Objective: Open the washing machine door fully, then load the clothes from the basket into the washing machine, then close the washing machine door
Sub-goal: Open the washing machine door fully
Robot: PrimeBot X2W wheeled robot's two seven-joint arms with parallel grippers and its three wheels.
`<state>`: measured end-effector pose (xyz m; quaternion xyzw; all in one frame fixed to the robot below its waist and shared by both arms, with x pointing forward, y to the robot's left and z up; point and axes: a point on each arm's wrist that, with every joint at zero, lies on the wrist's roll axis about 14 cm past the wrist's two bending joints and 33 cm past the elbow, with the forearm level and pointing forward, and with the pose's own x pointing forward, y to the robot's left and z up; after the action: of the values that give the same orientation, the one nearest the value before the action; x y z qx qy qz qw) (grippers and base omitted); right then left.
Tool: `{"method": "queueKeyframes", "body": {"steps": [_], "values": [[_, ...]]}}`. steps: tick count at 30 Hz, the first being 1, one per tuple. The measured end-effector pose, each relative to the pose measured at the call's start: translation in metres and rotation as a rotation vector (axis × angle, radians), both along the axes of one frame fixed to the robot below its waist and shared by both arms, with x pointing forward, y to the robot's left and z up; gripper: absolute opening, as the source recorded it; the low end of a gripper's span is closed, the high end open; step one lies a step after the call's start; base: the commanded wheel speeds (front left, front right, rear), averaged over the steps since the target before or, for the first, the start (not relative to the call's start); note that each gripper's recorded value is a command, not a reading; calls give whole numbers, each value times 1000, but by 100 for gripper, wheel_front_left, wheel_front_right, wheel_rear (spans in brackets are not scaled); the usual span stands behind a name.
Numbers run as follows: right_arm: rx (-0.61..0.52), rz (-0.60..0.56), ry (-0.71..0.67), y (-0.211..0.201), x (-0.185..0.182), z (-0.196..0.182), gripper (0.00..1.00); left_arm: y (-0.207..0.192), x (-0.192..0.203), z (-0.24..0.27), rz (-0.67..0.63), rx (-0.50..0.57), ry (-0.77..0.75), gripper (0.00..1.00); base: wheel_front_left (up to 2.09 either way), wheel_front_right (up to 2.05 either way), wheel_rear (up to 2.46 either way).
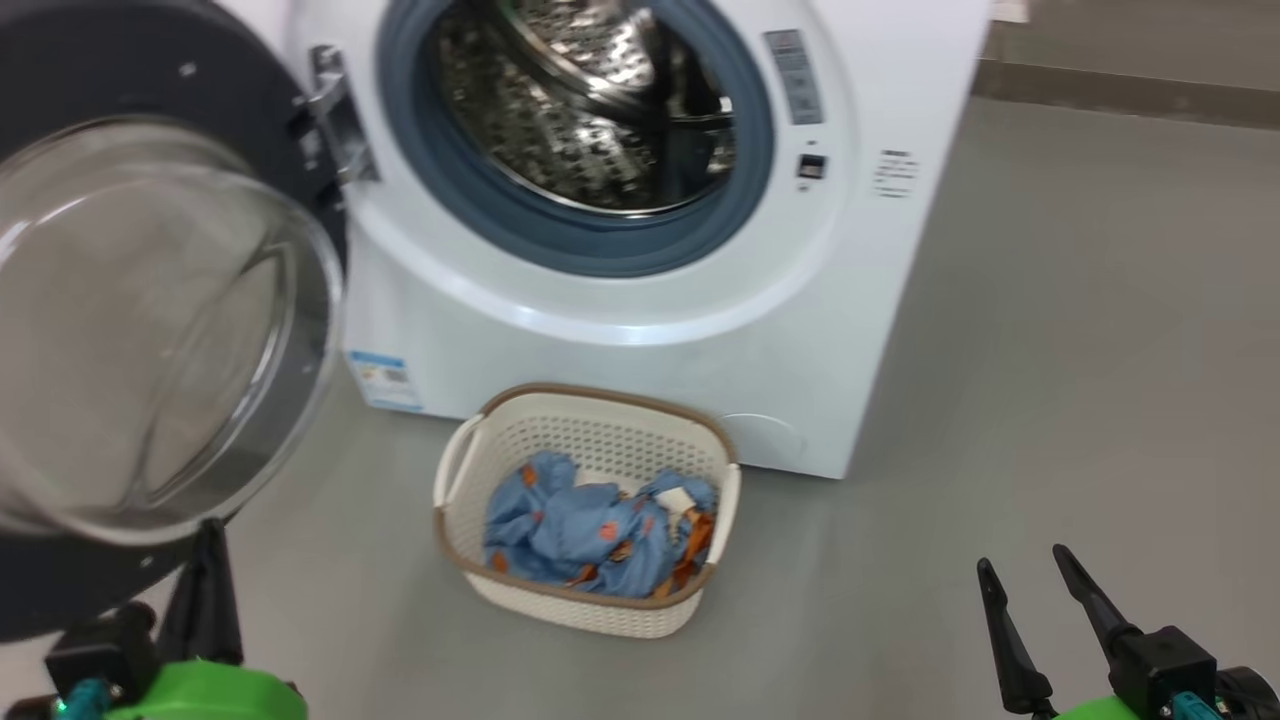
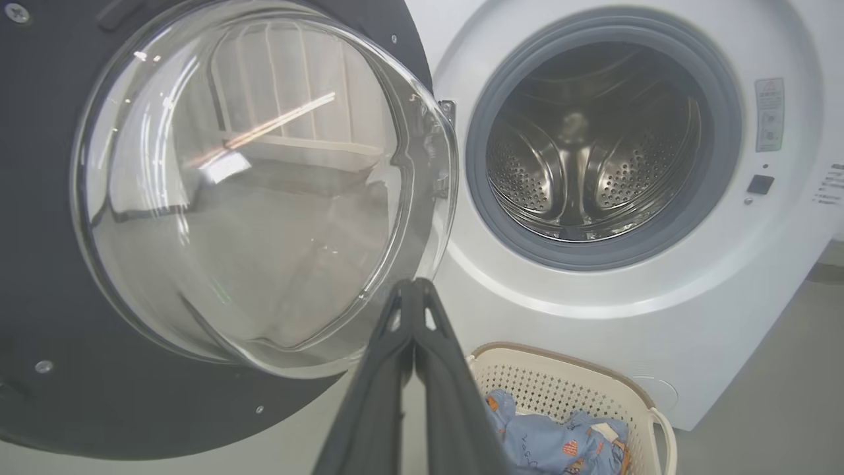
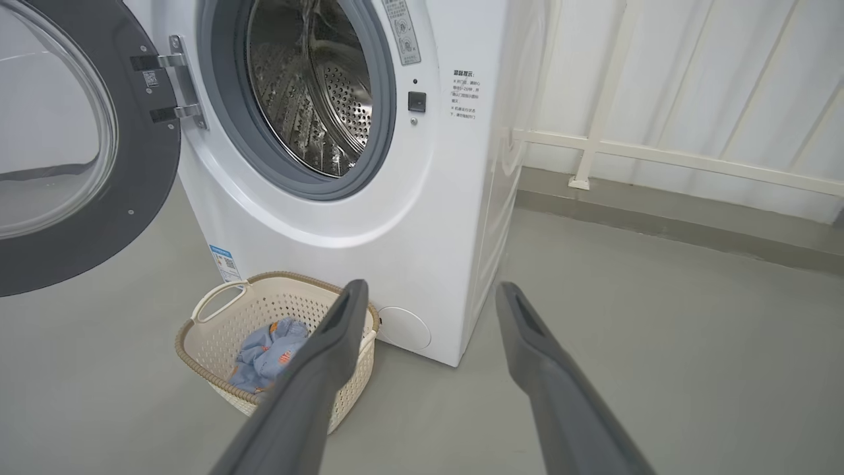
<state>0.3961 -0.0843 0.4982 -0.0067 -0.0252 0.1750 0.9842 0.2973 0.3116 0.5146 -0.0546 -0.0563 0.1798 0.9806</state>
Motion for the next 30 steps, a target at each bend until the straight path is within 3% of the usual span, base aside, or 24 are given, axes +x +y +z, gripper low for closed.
{"method": "queueKeyframes", "body": {"steps": [9, 26, 27, 28, 29, 30], "values": [[40, -111, -27, -38, -14, 12, 100, -52, 20, 3, -157, -2, -18, 0, 0, 0, 0], [61, -192, -56, -65, -29, 21, 100, -112, 32, -3, -328, -68, -26, 0, 0, 0, 0], [61, -193, -56, -65, -29, 21, 100, -114, 32, -4, -330, -77, -26, 12, 0, 0, 0], [61, -193, -56, -65, -29, 21, 100, -113, 32, -4, -328, -88, -28, 71, 0, 0, 0], [61, -193, -56, -65, -29, 21, 100, -112, 32, -5, -321, -104, -29, 100, 0, 0, 0], [61, -192, -56, -65, -29, 22, 100, -112, 32, -5, -319, -119, -31, 100, 0, 0, 0]]}}
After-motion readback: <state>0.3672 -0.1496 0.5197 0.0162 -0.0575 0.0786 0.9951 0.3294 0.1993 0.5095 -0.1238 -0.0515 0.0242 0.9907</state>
